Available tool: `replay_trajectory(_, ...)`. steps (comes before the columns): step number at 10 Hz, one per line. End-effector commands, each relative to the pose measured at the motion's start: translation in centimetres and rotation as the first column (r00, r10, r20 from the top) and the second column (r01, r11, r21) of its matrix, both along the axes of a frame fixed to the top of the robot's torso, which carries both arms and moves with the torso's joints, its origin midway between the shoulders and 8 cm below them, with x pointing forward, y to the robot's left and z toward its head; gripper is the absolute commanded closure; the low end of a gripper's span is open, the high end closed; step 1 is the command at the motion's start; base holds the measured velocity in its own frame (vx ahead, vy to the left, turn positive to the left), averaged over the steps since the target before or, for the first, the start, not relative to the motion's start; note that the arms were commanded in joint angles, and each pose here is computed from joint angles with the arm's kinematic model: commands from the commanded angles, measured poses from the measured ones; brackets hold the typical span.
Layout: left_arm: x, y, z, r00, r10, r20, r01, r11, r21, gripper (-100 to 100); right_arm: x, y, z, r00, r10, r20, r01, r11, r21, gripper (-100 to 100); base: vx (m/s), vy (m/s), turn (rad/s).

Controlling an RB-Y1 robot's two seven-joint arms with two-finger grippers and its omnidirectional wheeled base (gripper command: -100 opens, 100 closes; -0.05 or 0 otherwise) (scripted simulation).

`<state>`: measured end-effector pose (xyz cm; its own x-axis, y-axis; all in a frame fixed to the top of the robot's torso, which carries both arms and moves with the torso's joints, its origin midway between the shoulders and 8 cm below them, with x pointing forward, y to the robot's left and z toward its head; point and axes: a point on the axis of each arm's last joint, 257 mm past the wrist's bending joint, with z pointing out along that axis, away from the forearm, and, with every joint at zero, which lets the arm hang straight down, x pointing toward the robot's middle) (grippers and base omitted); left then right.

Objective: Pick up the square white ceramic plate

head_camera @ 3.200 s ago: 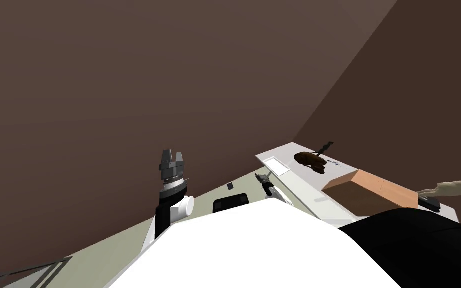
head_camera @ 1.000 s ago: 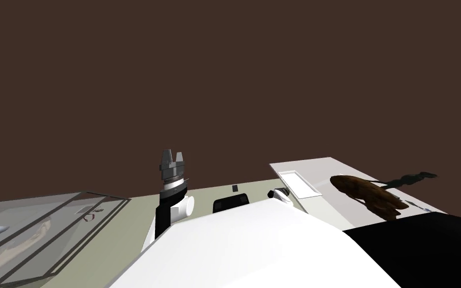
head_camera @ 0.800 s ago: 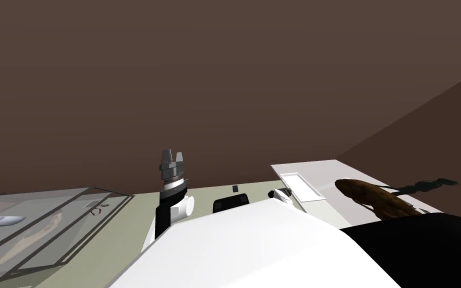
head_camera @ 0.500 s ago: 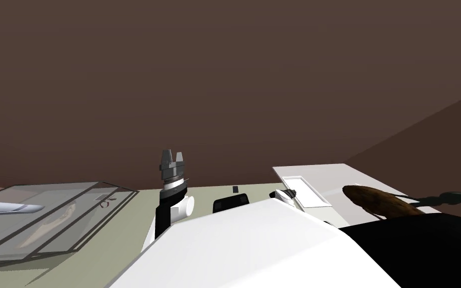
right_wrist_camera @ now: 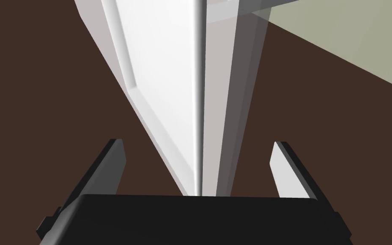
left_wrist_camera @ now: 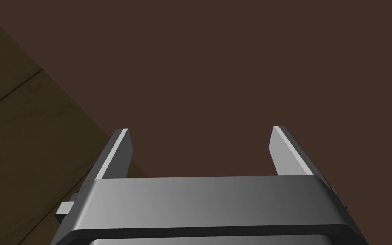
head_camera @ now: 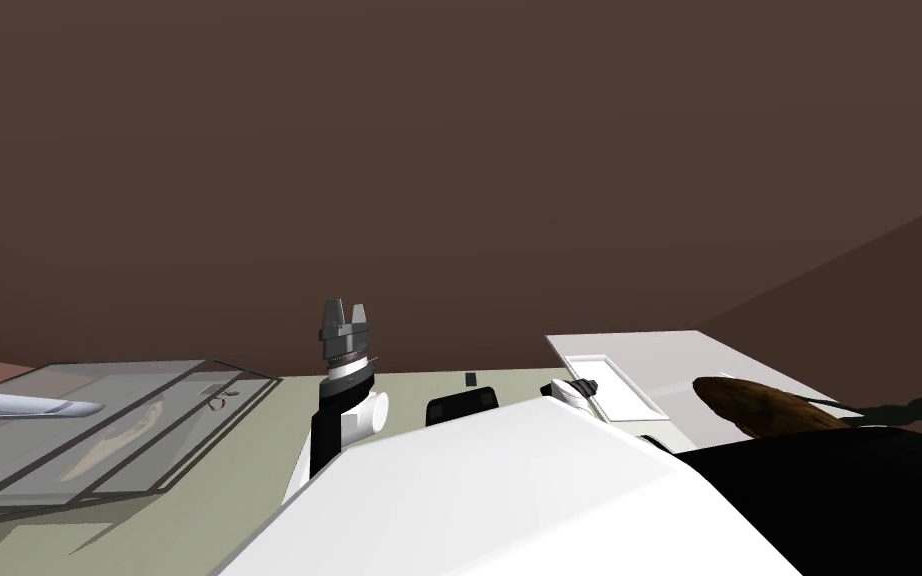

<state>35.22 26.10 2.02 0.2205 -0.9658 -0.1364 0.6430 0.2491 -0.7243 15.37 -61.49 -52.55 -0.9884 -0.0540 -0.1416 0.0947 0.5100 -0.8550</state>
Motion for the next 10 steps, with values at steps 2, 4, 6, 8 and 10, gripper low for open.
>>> replay_trajectory(2,0.0,0.0,0.0,1.0,0.0,0.0,0.0,1.0,0.0,0,-0.9,1.8,-0.8,1.0,-0.007,-0.002,0.007,1.0,-0.002,-100,0.037,-0.149,0.042)
replay_trajectory(4,0.0,0.0,0.0,1.0,0.0,0.0,0.0,1.0,0.0,0,-0.7,1.5,-0.7,1.0,-0.006,-0.002,0.006,1.0,-0.002,100,0.013,-0.046,0.01)
replay_trajectory(6,0.0,0.0,0.0,1.0,0.0,0.0,0.0,1.0,0.0,0,-0.7,2.2,-1.2,1.0,-0.003,-0.003,0.003,1.0,0.015,100,0.0,0.008,0.009)
replay_trajectory(8,0.0,0.0,0.0,1.0,0.0,0.0,0.0,1.0,0.0,0,-0.7,1.8,-0.9,1.0,-0.005,-0.002,0.005,1.0,0.004,100,0.0,-0.004,-0.003)
replay_trajectory(10,0.0,0.0,0.0,1.0,0.0,0.0,0.0,1.0,0.0,0,-0.1,0.2,-0.1,1.0,-0.001,0.0,0.001,1.0,0.0,100,-0.001,0.066,-0.032)
